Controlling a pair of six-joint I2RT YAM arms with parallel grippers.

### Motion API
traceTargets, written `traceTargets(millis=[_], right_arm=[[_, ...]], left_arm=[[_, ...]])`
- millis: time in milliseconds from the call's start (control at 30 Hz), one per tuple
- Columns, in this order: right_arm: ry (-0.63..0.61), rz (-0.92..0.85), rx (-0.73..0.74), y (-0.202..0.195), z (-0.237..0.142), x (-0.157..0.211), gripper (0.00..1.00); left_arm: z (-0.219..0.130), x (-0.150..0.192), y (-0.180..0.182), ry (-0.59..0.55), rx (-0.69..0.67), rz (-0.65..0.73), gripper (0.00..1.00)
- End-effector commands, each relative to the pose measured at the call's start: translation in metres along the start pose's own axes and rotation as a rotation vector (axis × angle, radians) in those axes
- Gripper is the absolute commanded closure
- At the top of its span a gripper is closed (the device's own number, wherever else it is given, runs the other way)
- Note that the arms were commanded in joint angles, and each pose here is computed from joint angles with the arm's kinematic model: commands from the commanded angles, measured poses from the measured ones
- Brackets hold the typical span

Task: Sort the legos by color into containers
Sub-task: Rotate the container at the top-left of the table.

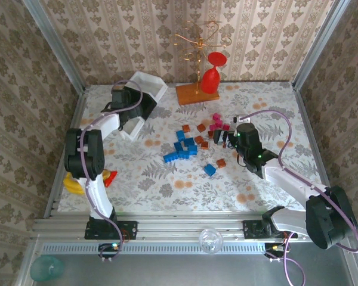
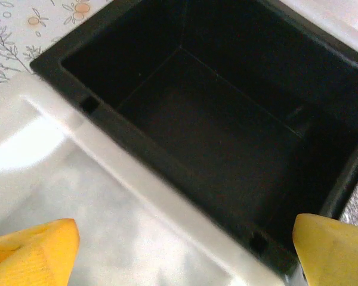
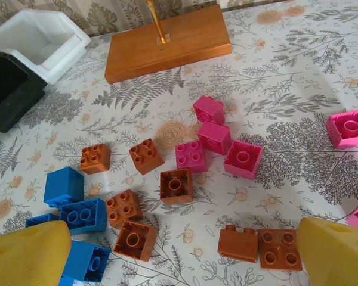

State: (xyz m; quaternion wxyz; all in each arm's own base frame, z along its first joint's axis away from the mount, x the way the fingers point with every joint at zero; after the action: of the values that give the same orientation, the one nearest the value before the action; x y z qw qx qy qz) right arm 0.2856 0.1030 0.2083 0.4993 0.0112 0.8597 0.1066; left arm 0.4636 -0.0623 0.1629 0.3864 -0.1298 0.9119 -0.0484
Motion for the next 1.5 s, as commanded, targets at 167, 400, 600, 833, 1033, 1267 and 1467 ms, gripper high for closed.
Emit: traceTargets(millis=[167,400,600,833,1033,1267,1467], right_arm=[[0.044,-0.003,-0.018,0.003,0.012,0.011,0.01],[0.083,0.004,-0.01,0.004,0.019,0.016,0.01],[0.098,-0.003,-0.003,0.004,0.021,0.017,0.01],[0.109,-0.004,-0.006,0.005,0.023,0.017,0.0],[0.108,-0.006,-0.003,0.005,0.023,0.017,0.0],[0.119,-0.004,-0.004,0.005,0.025,0.019,0.0],[0.121,-0.003,-0.004,0.005,0.025,0.018,0.0]], left_arm=[[0.026,-0.01,-0.001,0.05,0.012,-0.027,0.11],[0.037,-0.013,-0.005,0.085,0.014,0.012,0.26],[0.022,0.006,0.008,0.086,-0.019,0.036,0.39],[0.003,0.019,0.04,0.084,0.001,-0.037,0.5],[0.008,0.022,0.014,0.173,0.115,0.064,0.56],[0.011,0.025,-0.011,0.208,0.167,0.134,0.59],[0.018,0.024,-0.025,0.219,0.204,0.155,0.6]])
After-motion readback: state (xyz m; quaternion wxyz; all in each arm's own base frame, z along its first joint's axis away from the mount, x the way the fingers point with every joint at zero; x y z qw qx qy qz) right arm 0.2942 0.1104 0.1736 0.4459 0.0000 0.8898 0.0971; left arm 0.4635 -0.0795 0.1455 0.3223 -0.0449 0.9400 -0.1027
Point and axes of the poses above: each hand's point on the last joint's axis, 136 mm out from that joint toward the fingers, its own z axis out along the fingers, its own y axis along the line the jaws close on, x = y × z, the point moved 9 cm from there along -z, back along the fingers, and after that the axes turned 3 degrees about -z, right-handed, at the moved point
